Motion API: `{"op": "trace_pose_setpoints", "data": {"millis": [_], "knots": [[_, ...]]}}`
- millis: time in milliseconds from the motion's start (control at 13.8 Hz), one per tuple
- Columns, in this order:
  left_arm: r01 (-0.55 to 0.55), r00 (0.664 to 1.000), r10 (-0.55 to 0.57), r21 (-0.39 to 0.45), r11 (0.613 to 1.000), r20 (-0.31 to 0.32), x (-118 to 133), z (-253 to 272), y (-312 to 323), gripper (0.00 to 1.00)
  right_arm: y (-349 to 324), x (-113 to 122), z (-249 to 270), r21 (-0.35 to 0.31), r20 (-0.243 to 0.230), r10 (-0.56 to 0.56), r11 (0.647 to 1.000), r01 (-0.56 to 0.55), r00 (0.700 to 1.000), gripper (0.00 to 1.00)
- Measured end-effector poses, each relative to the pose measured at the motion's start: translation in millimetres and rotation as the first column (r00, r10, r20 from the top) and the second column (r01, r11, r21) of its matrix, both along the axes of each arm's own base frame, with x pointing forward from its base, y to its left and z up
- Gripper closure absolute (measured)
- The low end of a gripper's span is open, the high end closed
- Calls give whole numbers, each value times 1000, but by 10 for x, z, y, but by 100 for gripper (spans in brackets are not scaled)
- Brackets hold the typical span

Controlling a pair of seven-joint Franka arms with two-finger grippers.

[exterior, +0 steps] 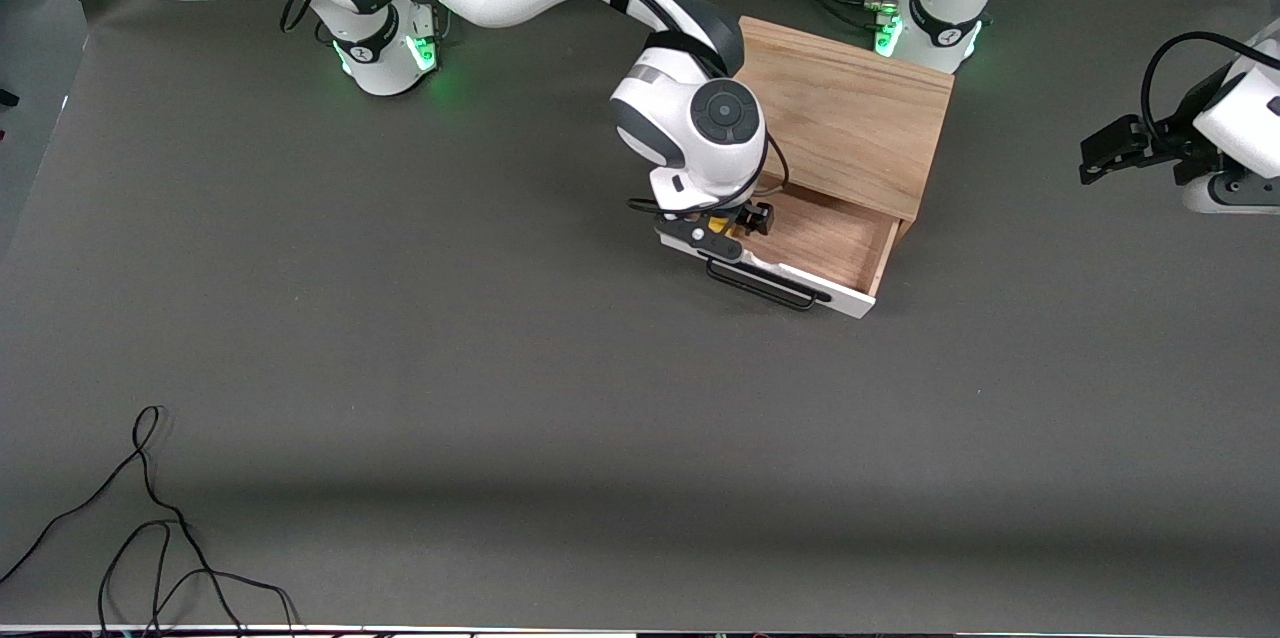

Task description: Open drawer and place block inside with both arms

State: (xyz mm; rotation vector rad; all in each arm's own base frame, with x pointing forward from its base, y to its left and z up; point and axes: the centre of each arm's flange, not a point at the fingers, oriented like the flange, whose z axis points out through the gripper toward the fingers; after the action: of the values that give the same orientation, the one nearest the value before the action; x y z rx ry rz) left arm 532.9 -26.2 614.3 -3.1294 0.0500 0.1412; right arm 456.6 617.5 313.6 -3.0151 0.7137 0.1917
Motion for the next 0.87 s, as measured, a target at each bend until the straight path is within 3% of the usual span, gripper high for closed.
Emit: {"op": "trace_pose_setpoints", "data": {"millis": [434,867], "knots": [[-4,1000,4,0,1000,1,0,5,20,0,-484,170,1609,42,62,-30,999,27,998,0],[-4,1000,4,0,1000,1,0,8,23,0,-2299,593,3110,-79,69,61,995,-55,996,0]]}}
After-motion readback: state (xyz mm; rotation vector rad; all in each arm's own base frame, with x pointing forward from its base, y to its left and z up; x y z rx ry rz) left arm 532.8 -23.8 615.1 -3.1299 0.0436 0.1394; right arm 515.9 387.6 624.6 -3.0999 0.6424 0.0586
